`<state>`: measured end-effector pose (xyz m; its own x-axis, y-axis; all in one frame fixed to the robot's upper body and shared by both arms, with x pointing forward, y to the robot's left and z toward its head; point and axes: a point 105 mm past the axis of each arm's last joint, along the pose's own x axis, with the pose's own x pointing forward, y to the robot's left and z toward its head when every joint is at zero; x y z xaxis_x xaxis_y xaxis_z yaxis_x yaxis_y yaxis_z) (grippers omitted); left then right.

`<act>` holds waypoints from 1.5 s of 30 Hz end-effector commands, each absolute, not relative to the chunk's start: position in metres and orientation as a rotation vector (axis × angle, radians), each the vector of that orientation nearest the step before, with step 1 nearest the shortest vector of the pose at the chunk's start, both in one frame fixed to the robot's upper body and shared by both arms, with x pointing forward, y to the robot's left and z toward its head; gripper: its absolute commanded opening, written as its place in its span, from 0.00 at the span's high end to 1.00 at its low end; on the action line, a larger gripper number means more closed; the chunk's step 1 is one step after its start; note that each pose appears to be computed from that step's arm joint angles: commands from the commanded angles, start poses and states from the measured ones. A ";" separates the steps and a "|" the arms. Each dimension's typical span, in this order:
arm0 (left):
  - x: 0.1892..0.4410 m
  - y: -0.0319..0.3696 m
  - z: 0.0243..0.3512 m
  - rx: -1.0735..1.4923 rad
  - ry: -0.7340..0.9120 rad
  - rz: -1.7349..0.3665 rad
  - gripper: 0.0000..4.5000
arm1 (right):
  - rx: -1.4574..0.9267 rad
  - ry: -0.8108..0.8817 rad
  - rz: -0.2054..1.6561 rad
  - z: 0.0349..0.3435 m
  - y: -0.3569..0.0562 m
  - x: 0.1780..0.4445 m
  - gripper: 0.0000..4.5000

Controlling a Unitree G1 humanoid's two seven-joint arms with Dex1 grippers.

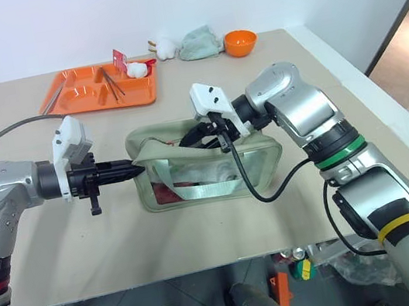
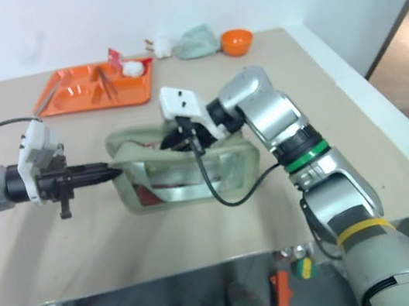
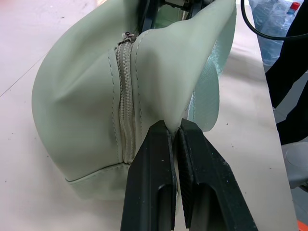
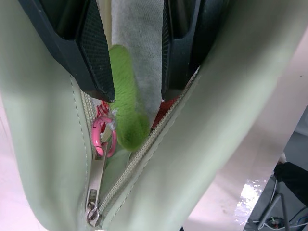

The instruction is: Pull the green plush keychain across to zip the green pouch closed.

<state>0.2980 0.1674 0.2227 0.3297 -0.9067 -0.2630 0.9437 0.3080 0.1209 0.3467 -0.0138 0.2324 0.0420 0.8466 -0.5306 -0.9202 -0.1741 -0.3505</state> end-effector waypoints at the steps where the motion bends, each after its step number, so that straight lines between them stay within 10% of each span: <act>1: 0.291 0.164 0.238 0.300 0.091 -1.246 1.00 | -0.806 0.095 1.612 0.236 0.001 0.342 0.66; 40: 0.286 0.165 0.239 0.287 0.075 -1.218 1.00 | -1.036 -0.019 1.616 0.226 0.039 0.348 0.66; 45: 0.284 0.165 0.238 0.285 0.074 -1.214 1.00 | -0.998 -0.033 1.591 0.230 0.044 0.351 0.99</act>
<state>0.2913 0.1681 0.2196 0.3569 -0.9013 -0.2455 0.9341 0.3408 0.1067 0.3569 0.0333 0.2214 0.0782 0.8026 -0.5913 -0.8157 -0.2895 -0.5008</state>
